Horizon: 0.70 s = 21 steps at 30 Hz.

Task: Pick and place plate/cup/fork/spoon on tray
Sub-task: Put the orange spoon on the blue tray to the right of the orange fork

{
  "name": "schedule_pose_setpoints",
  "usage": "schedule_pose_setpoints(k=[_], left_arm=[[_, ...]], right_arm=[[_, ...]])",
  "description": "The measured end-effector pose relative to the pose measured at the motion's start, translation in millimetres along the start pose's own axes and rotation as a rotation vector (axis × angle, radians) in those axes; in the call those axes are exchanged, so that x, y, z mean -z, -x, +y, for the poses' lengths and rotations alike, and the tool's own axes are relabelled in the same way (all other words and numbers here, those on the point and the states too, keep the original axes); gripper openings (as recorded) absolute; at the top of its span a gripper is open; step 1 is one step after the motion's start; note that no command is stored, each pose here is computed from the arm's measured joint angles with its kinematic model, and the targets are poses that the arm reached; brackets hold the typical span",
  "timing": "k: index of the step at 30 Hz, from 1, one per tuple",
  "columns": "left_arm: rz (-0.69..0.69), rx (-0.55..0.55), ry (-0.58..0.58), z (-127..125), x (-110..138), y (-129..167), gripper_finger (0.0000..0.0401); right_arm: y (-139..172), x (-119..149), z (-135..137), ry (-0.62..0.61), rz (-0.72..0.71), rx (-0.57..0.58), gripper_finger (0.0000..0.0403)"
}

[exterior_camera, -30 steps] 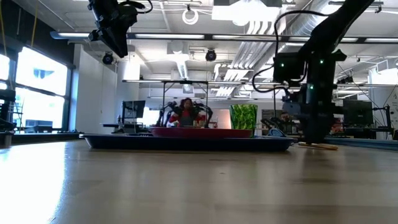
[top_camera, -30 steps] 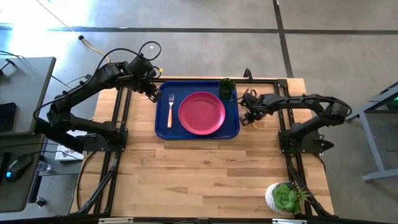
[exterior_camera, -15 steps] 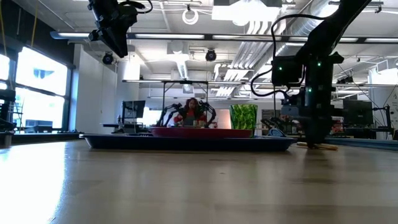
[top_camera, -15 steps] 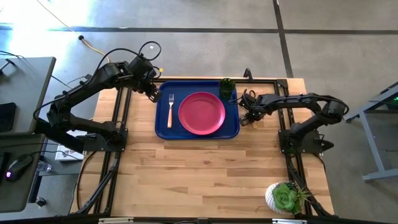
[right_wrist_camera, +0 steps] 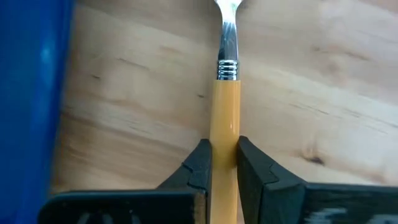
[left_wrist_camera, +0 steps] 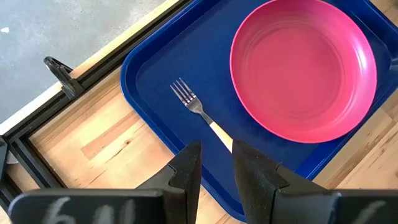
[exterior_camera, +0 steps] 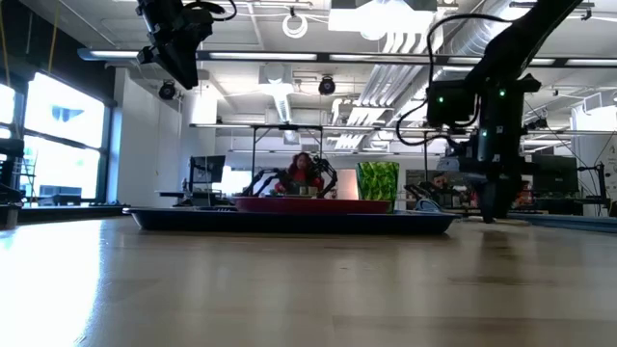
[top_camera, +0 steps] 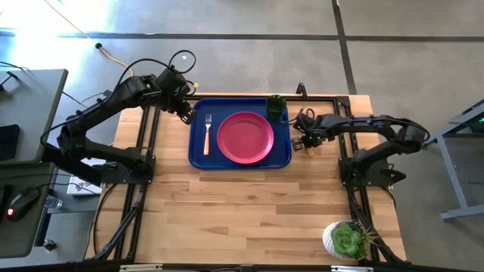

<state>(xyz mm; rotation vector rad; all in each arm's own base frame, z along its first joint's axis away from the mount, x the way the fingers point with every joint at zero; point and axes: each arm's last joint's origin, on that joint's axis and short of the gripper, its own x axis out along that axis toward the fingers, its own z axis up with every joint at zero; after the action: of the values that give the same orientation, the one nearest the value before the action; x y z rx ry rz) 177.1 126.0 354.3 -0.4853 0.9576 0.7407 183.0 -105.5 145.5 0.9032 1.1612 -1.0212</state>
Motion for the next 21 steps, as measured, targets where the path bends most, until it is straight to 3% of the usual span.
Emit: schedule_pose_setpoints(k=[13,21], left_arm=[[-0.003,-0.012,0.0,0.2,0.0,0.0,0.0081],[-0.003,-0.014,0.044,0.3,0.0,0.0,0.0081]], right_arm=[[45.0,22.5,5.0,-0.135,-0.099,-0.157,0.0024],[74.9,42.9,16.0,-0.254,-0.184,-0.362,0.0024]])
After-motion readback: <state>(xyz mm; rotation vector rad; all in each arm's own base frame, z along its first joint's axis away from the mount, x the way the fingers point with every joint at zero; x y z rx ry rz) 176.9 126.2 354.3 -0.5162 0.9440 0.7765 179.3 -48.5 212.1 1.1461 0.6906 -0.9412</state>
